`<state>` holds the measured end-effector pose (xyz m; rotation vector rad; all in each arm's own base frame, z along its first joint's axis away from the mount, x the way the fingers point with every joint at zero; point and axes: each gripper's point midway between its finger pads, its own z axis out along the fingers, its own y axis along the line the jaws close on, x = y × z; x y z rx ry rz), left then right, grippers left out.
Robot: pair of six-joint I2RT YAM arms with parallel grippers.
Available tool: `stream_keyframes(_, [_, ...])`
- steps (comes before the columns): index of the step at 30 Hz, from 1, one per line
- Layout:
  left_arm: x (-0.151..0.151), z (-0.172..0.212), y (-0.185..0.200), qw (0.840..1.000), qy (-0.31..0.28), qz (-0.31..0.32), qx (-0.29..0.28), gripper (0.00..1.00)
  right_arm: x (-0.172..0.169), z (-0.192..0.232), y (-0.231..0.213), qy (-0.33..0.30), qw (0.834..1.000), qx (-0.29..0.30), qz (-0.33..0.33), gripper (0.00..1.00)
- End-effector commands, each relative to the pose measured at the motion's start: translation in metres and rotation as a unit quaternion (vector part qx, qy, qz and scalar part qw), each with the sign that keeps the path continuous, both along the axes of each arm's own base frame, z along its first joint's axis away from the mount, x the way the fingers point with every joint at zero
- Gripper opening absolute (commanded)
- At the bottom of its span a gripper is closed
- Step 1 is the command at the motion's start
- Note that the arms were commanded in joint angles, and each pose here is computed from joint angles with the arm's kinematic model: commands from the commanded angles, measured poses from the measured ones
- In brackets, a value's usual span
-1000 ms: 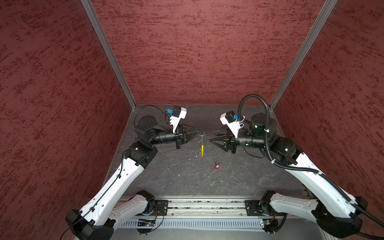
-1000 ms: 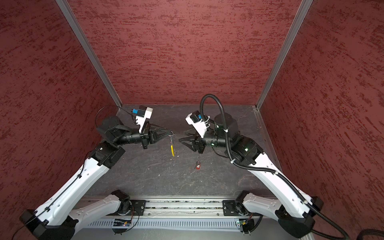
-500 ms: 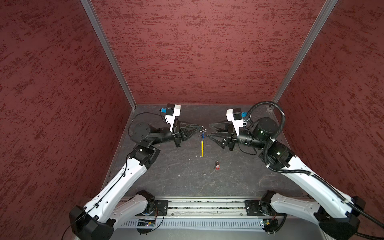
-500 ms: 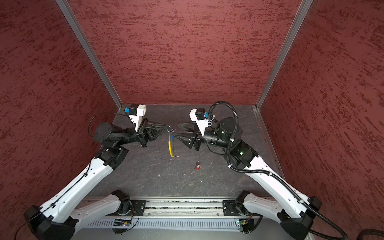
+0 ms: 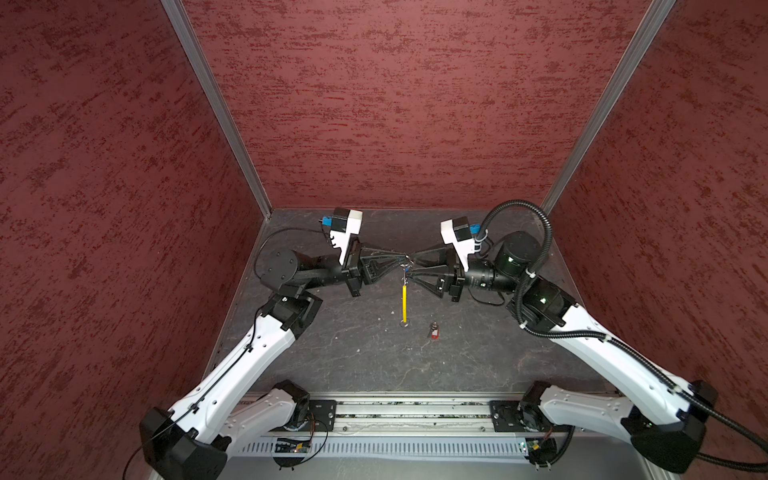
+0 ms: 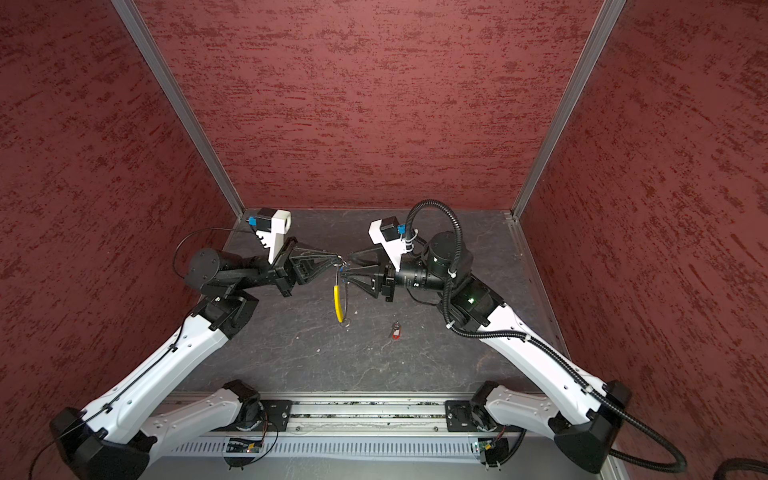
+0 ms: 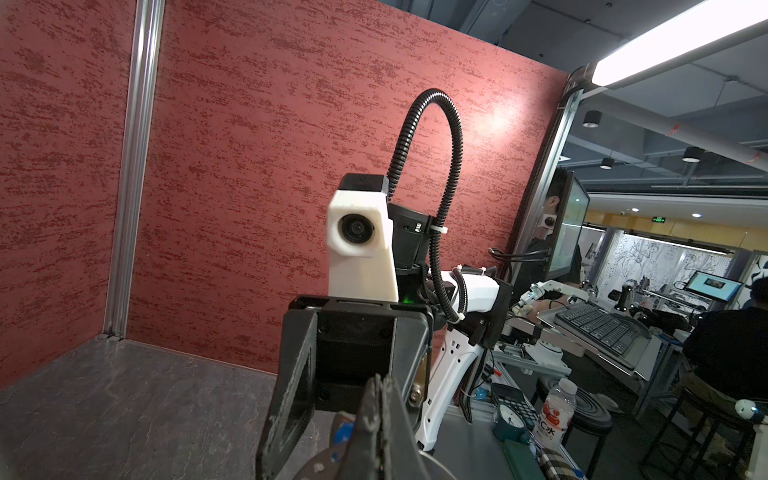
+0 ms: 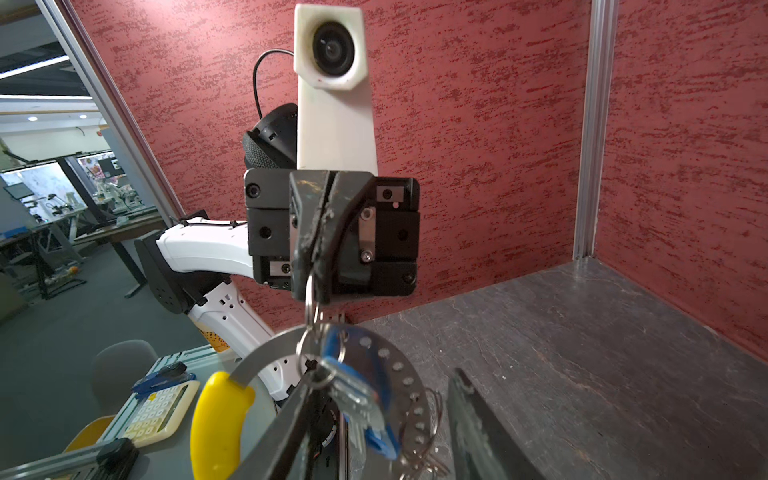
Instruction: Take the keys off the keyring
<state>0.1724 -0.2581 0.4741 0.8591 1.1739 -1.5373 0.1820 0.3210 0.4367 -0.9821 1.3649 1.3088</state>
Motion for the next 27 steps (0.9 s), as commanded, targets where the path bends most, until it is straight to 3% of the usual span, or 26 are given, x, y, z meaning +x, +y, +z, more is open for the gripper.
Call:
stream_keyframes(1, [-0.005, 0.008, 0.002, 1.0, -0.016, 0.002, -0.007, 0.0, -0.012, 0.017, -0.003, -0.024, 0.999, 0.018, 0.021, 0.41])
stream_keyframes(7, [-0.002, 0.008, 0.003, 1.0, -0.015, 0.011, -0.008, 0.0, -0.016, 0.016, -0.003, -0.021, 0.999, 0.018, 0.031, 0.21])
stream_keyframes(19, [0.002, 0.01, 0.005, 0.999, -0.015, 0.025, -0.015, 0.0, -0.014, 0.012, -0.003, -0.017, 1.0, 0.01, 0.024, 0.0])
stream_keyframes(27, [0.002, 0.013, 0.007, 0.999, -0.018, 0.028, -0.024, 0.0, -0.015, 0.004, 0.005, -0.005, 0.999, -0.014, 0.051, 0.0])
